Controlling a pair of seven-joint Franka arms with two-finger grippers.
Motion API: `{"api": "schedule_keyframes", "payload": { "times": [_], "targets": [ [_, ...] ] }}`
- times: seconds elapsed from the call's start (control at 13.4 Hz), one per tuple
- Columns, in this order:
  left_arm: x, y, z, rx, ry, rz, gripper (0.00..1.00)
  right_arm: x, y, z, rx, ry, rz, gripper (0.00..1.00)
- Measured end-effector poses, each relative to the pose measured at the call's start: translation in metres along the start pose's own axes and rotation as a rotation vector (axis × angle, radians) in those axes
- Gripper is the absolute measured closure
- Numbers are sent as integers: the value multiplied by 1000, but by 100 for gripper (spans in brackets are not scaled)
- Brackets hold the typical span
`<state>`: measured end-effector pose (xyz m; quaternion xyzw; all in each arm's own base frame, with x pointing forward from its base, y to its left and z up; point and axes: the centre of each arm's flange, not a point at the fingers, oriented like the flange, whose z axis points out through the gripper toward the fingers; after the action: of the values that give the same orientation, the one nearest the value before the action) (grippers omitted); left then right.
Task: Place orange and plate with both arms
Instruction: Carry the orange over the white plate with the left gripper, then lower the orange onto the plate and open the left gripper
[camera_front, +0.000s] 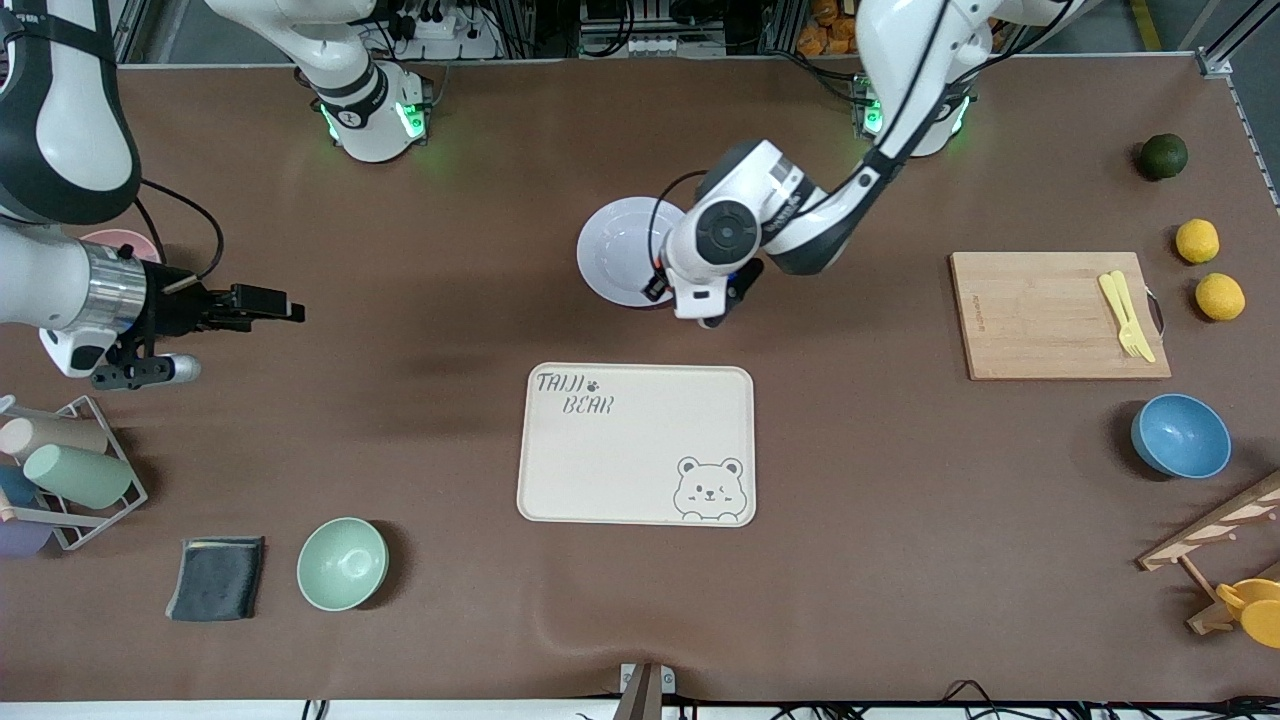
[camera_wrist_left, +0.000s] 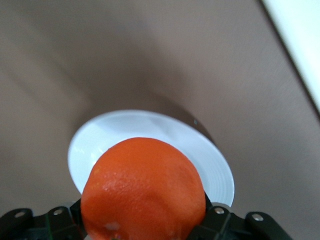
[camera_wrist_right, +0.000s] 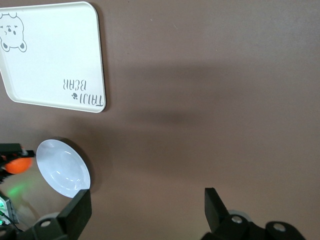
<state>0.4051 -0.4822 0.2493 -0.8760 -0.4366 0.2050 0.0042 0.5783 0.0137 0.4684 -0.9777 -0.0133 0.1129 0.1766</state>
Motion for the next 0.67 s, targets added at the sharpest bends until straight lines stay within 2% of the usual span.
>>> {"api": "schedule_keyframes", "payload": {
  "times": [0.37,0.67],
  "targets": [
    [-47,-5,49,21,-1,-23,28,0,-1,0,6,0,0,0],
    [-60,-10,76,47,1,-15,28,11,-5,21,119,-28,21,0]
  ]
}}
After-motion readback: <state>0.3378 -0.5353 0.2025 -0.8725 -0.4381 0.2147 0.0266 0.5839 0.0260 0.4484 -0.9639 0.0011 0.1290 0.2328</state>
